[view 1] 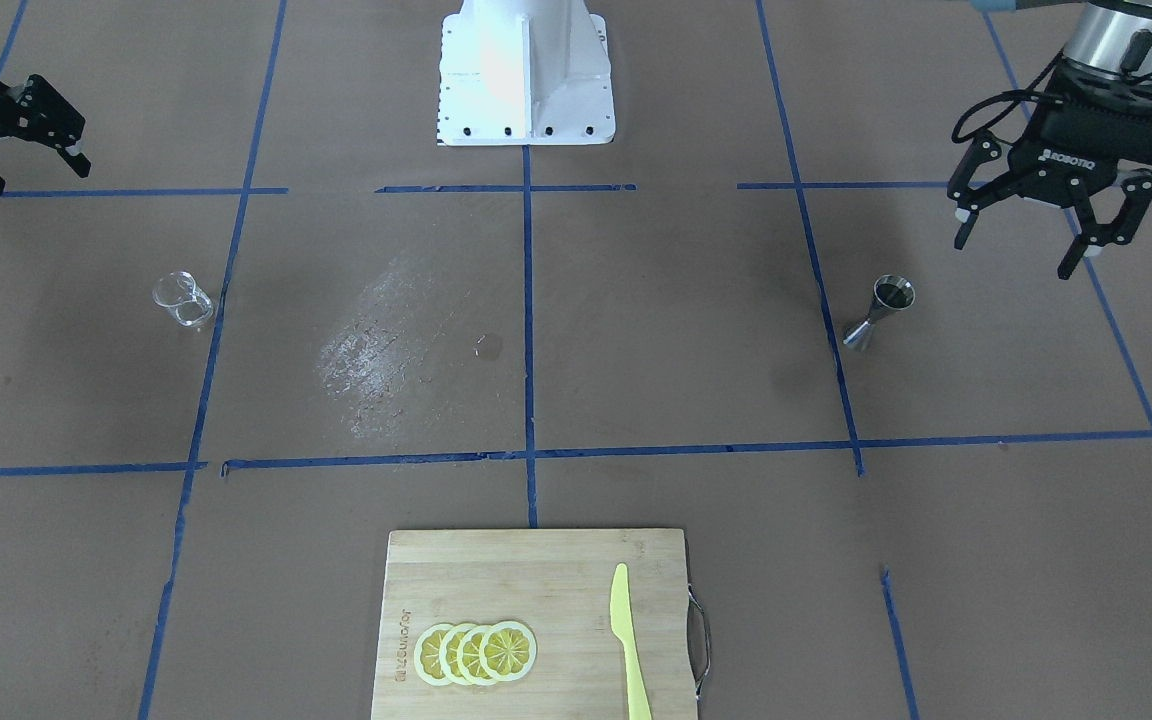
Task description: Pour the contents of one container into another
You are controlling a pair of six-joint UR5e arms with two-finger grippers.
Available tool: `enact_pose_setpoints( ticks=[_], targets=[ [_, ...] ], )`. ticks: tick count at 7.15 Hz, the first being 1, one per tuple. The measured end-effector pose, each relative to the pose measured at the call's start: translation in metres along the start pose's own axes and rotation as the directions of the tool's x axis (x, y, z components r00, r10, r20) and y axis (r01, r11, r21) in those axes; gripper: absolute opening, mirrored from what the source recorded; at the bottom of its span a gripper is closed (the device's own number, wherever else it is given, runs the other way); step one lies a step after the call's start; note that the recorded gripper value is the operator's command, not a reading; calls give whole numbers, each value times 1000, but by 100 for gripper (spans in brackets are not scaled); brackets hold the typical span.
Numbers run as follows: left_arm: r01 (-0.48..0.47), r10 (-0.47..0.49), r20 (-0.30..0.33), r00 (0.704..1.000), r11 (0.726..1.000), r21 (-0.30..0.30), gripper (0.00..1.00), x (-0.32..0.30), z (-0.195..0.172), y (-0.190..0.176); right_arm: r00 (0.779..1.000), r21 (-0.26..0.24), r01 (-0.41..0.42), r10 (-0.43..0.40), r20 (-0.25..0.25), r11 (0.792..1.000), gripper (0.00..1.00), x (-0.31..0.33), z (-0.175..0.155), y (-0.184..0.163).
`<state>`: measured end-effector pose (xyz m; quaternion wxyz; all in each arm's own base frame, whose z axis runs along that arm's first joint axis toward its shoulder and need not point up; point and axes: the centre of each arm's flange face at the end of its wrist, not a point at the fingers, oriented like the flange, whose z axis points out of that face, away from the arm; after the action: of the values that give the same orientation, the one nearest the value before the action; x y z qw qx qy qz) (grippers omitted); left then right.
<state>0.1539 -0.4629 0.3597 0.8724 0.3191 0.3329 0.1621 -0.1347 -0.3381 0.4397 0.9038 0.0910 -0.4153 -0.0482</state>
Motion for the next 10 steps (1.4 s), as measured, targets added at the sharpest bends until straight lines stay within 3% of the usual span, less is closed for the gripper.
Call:
enact_pose_setpoints(
  ticks=[2,5,8,10],
  targets=[
    [-50,49,-13,999,997,-62,100,-67,12,-6,992,-41,83,-86,-89,996,100,29,-19,-32],
    [-3,-5,-46,999,987,-159,100,-164,30,6,971,-110,151,-168,-171,982,100,94,-53,-87],
    [74,-93,-79,993,974,-213,100,-244,39,45,993,-117,58,-70,-96,991,100,194,-61,-84],
    [142,-161,-60,985,959,-245,100,-276,37,91,996,-98,-13,5,-84,995,100,219,-68,-77]
  ],
)
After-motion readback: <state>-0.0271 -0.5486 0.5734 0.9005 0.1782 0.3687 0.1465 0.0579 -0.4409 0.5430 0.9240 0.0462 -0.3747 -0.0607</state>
